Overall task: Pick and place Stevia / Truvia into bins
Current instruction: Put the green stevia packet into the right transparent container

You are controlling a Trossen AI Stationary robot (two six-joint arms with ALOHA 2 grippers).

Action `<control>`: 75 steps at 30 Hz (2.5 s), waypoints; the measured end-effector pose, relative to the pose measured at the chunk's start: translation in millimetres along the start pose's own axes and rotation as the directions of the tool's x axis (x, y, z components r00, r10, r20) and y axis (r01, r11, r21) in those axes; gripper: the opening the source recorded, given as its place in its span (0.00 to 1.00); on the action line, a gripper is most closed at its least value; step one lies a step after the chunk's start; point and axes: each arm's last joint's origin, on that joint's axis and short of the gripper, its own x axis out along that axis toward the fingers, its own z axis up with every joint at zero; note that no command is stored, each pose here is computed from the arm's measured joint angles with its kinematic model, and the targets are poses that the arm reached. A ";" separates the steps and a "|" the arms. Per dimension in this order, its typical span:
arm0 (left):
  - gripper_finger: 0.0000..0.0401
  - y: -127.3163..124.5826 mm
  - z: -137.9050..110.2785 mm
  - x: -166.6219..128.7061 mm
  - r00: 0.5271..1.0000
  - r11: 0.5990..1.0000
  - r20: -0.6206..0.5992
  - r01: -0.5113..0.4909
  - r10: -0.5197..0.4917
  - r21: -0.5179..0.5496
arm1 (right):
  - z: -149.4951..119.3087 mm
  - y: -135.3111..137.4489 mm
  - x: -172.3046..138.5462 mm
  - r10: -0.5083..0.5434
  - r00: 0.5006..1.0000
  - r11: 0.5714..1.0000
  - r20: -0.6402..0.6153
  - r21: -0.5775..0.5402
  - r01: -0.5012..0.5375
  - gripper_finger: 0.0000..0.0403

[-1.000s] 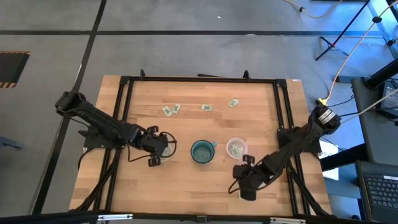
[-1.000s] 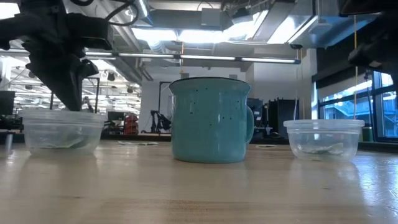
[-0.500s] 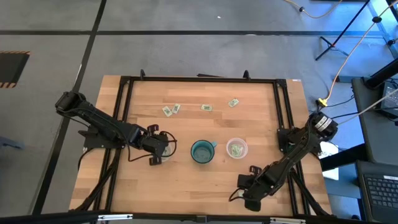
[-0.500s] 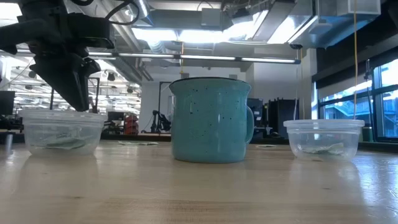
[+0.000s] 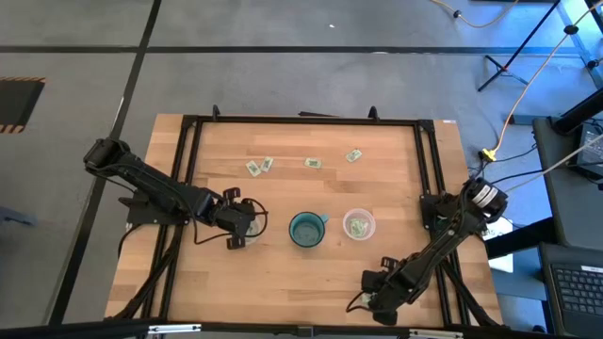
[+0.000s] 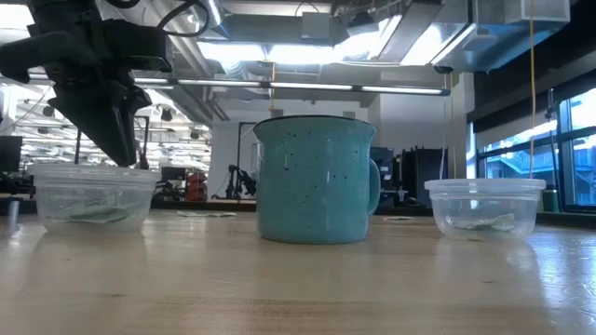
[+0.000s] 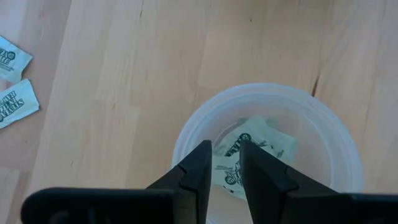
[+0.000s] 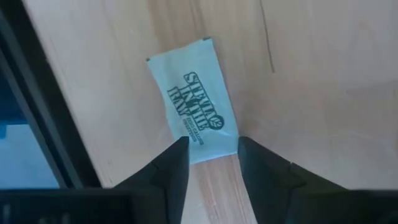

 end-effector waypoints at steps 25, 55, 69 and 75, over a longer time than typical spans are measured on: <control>0.20 0.7 0.6 -0.2 0.999 1.000 0.016 -0.027 0.027 0.000 | -2.5 -6.0 4.5 -0.076 0.997 0.997 -0.006 -0.025 0.076 0.12; 0.18 1.3 0.9 -0.2 0.999 0.999 0.026 -0.045 0.045 -0.001 | 31.6 -48.9 2.0 -0.386 0.917 0.921 0.098 0.103 0.376 0.02; 0.18 1.4 1.0 -0.2 0.998 0.999 0.028 -0.049 0.049 -0.001 | 45.9 -39.1 -11.0 -0.391 0.919 0.919 0.045 0.082 0.387 0.00; 0.18 1.5 1.1 -0.2 0.998 0.999 0.029 -0.049 0.049 -0.002 | 49.8 -31.2 -16.6 -0.360 0.931 0.931 0.054 0.076 0.356 0.00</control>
